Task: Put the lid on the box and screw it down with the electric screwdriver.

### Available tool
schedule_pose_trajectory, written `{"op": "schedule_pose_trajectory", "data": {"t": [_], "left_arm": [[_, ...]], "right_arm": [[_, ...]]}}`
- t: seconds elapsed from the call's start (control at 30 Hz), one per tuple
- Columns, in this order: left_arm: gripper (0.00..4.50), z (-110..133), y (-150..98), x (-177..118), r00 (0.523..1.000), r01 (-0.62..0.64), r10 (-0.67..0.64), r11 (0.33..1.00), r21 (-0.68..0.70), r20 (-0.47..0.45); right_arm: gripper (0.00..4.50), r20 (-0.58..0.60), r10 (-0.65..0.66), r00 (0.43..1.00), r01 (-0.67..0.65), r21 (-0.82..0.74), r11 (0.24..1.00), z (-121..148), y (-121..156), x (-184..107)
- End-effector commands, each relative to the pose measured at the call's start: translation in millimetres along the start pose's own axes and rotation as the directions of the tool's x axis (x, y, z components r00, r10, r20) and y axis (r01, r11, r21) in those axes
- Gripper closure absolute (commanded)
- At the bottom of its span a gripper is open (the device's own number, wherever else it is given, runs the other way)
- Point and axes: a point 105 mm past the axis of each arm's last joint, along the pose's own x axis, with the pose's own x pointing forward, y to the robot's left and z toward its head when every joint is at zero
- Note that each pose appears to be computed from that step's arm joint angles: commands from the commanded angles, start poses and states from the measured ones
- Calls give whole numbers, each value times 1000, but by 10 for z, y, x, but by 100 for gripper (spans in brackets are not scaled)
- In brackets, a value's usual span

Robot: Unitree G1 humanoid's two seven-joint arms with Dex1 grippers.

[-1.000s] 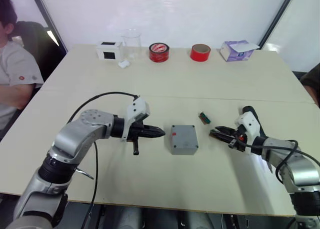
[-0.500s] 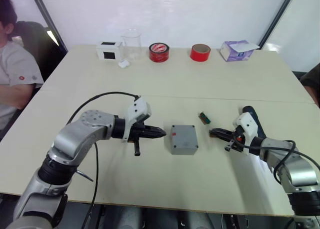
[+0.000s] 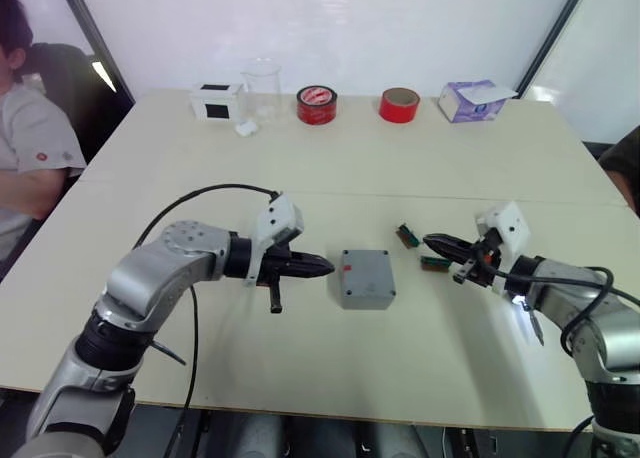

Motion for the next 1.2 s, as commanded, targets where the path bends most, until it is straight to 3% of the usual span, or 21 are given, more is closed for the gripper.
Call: {"op": "schedule_pose_trajectory", "data": {"t": [0.03, 0.17, 0.37, 1.2], "left_arm": [[450, 79, 36, -56, 1000, -9, 9, 999, 34, 15], [450, 34, 106, -115, 999, -43, 43, 999, 26, 7], [450, -14, 102, -136, 998, -55, 55, 998, 23, 5], [450, -47, 86, -102, 999, -50, 50, 999, 21, 9]], "right_arm": [[448, 66, 64, 996, -63, -23, 998, 219, 157, 51], [448, 86, 128, 988, -126, -22, 992, 286, 322, 159], [448, 44, 155, 987, -155, -12, 988, 140, 397, 222], [448, 1, 121, 993, -121, -14, 993, -21, 326, 212]]}}
